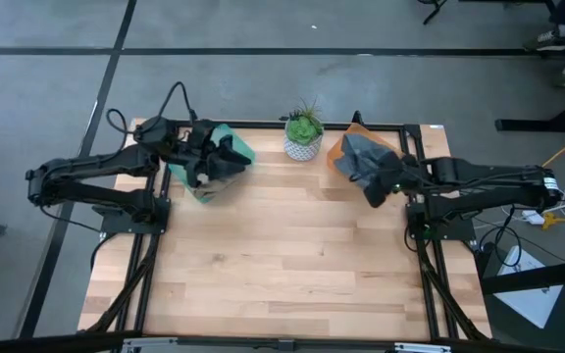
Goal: Pick & Place hat
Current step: Return to Home Position
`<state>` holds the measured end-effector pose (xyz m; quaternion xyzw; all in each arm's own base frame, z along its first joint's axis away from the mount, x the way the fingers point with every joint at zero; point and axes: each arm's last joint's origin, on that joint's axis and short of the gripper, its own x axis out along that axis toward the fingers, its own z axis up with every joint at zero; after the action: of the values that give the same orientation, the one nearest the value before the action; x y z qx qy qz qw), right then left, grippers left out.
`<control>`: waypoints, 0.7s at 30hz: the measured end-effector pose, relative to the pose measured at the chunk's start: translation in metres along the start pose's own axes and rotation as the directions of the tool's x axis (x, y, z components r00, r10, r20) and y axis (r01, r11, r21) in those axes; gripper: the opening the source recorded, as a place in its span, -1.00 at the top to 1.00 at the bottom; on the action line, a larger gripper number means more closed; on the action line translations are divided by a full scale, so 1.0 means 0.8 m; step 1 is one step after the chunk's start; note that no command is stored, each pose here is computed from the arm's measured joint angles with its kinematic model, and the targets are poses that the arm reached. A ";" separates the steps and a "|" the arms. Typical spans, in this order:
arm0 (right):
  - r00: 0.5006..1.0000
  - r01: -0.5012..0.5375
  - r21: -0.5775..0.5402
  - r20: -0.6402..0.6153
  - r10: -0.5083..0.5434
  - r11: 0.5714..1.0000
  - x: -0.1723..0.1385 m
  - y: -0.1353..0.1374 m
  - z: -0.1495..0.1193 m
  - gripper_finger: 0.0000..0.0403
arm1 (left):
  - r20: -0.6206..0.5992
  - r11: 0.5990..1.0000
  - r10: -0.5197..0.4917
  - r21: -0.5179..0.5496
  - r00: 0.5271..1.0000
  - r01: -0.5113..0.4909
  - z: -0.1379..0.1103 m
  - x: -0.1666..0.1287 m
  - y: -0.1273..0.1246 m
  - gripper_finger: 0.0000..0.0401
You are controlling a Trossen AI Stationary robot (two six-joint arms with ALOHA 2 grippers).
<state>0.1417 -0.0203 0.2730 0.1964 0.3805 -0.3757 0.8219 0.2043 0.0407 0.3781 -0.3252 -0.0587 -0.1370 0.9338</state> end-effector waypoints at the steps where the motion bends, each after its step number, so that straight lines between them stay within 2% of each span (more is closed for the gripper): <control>1: 0.999 -0.049 -0.016 -0.014 0.049 0.999 -0.002 0.003 0.002 0.51 | 0.000 1.000 0.009 0.013 1.000 -0.009 0.001 -0.004 -0.001 0.15; 4: 0.972 -0.237 -0.103 -0.025 0.236 0.966 -0.010 0.013 0.004 0.51 | -0.003 0.998 0.045 0.052 0.999 -0.045 0.003 -0.018 -0.006 0.15; 7: 0.886 -0.450 -0.193 0.023 0.463 0.872 -0.018 0.025 0.007 0.51 | 0.003 0.990 0.111 0.085 0.994 -0.111 0.004 -0.032 -0.010 0.15; 10: 0.785 -0.586 -0.222 0.082 0.614 0.779 -0.024 0.030 0.006 0.51 | 0.017 0.982 0.148 0.117 0.989 -0.149 0.004 -0.044 -0.016 0.15; 14: 0.683 -0.688 -0.207 0.139 0.717 0.696 -0.024 0.029 -0.004 0.51 | 0.039 0.976 0.152 0.153 0.988 -0.156 0.006 -0.054 -0.025 0.15; 17: 0.626 -0.736 -0.175 0.192 0.756 0.654 -0.019 0.027 -0.015 0.51 | 0.055 0.977 0.139 0.154 0.989 -0.145 0.008 -0.060 -0.031 0.15; 19: 0.616 -0.753 -0.115 0.223 0.755 0.648 -0.014 0.025 -0.021 0.51 | 0.062 0.979 0.131 0.149 0.989 -0.139 0.008 -0.063 -0.034 0.15; 21: 0.629 -0.760 -0.022 0.231 0.743 0.650 -0.009 0.023 -0.026 0.51 | 0.065 0.978 0.127 0.157 0.990 -0.136 0.009 -0.064 -0.035 0.15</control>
<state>0.1423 0.0077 0.2662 0.3257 0.1561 -0.0327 0.9319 0.1465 0.0351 0.3900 -0.2554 -0.0736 -0.0607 0.9621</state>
